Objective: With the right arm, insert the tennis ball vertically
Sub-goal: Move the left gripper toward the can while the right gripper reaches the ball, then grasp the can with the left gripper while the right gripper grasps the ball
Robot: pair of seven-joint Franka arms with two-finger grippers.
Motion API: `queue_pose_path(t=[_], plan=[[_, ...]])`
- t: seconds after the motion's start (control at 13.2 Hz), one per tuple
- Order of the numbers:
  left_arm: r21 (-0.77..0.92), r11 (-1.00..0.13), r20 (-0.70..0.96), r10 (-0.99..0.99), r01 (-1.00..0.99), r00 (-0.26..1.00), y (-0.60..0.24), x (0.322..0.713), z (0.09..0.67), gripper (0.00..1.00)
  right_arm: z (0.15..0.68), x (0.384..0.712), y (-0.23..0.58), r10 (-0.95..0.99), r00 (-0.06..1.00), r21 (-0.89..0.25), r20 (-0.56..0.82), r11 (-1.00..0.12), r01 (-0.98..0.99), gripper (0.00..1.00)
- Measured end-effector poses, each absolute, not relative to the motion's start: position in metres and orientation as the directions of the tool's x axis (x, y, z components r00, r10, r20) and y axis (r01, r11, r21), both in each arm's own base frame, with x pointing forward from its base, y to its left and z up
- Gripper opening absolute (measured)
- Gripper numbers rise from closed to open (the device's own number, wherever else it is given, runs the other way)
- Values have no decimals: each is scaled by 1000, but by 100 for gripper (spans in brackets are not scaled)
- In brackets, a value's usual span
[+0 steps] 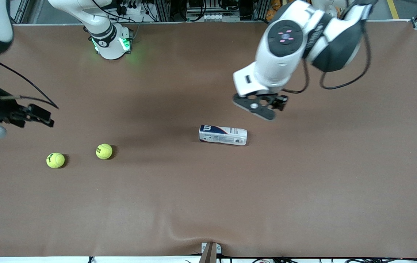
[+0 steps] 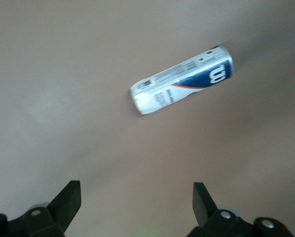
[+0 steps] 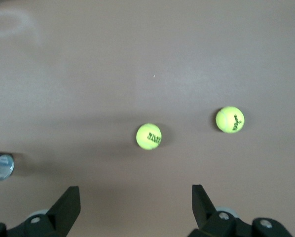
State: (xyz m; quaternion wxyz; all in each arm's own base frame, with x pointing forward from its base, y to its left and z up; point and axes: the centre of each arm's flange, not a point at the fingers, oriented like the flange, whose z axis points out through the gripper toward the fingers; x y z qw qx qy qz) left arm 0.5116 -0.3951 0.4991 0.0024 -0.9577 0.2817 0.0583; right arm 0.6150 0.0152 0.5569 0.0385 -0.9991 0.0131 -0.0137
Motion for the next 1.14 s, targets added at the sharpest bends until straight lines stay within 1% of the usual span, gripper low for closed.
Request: queue_pose_path(t=[0.15, 0.38, 0.61, 0.91, 1.14], plan=[[41, -792, -104, -609, -609, 786, -413, 506, 488, 100, 530, 631, 21, -27, 999, -81, 29, -996, -25, 100], [65, -676, -81, -736, -734, 672, -426, 502, 482, 100, 497, 650, 24, -30, 999, -78, 45, -997, -27, 100], [75, -617, -85, -787, -783, 611, -447, 491, 465, 100, 468, 663, 25, -34, 998, -70, 46, -997, -31, 100], [-13, -504, -102, -859, -864, 502, -499, 466, 413, 100, 424, 681, 25, -40, 997, -59, 60, -998, -36, 100], [-37, -433, -88, -896, -901, 435, -528, 452, 379, 100, 391, 691, 25, -43, 997, -50, 62, -998, -40, 100]])
